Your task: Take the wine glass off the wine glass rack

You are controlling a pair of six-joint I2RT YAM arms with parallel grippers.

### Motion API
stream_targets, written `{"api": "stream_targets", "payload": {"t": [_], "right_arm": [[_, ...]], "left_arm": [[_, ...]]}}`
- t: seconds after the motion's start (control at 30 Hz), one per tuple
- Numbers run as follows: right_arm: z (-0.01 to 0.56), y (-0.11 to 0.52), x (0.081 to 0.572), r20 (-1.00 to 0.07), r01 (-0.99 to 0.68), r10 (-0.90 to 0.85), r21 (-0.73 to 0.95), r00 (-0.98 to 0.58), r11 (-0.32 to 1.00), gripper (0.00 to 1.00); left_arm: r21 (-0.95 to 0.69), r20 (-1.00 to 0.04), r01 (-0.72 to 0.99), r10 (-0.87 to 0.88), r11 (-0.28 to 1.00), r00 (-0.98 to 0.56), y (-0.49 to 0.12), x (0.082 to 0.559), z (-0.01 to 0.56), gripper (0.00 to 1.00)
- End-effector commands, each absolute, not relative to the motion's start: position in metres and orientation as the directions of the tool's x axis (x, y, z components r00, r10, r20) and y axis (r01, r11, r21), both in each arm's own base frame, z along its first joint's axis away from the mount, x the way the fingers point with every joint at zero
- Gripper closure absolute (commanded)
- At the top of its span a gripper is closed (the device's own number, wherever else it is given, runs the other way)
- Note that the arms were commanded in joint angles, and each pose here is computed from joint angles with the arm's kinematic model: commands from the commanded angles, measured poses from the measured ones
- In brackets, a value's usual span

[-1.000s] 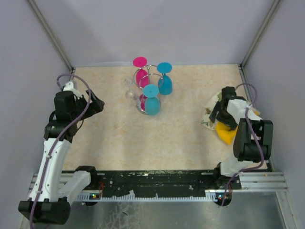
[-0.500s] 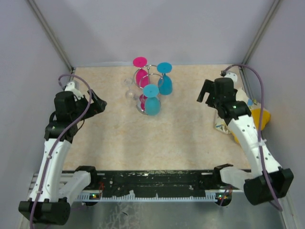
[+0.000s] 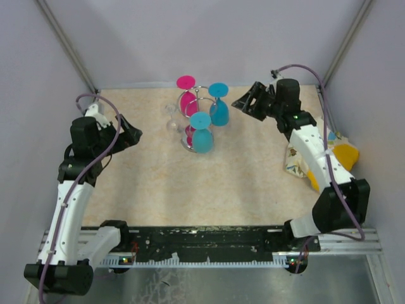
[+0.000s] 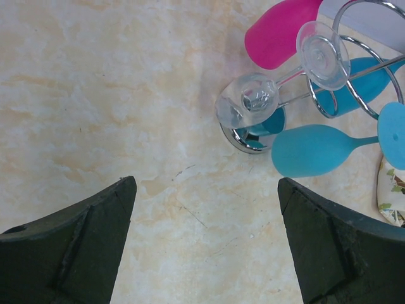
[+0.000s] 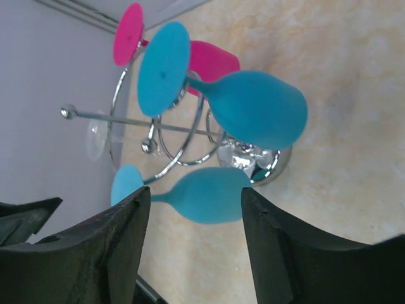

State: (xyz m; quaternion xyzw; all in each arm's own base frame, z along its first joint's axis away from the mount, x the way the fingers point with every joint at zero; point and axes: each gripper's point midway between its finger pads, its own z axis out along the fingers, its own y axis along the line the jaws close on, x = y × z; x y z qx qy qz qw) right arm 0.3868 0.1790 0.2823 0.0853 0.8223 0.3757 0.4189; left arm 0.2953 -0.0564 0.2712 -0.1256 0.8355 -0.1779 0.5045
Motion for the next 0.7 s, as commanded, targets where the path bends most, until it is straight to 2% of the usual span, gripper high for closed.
{"api": "stream_targets", "payload": {"t": [0.0,0.07,0.33,0.67], "right_arm": [[0.35,0.205,0.418,-0.627,-0.317,0.5,0.757,-0.597,0.572,0.46],[0.349,0.201,0.435,-0.64,-0.278,0.505,0.738,-0.579,0.615,0.5],[0.329,0.218,0.477,-0.583,-0.254,0.512,0.779,-0.631,0.574,0.58],[0.31,0.221,0.505,-0.596,-0.246,0.505,0.764,-0.624,0.597,0.6]], "left_arm": [[-0.437,-0.819,-0.002,-0.399,0.899,-0.412,-0.057,0.297,0.296,0.01],[-0.434,-0.825,0.0,-0.397,0.901,-0.402,-0.056,0.295,0.3,0.01],[-0.443,-0.816,0.005,-0.401,0.897,-0.416,-0.059,0.297,0.295,0.01],[-0.432,-0.82,0.001,-0.392,0.902,-0.416,-0.057,0.3,0.292,0.0]]}}
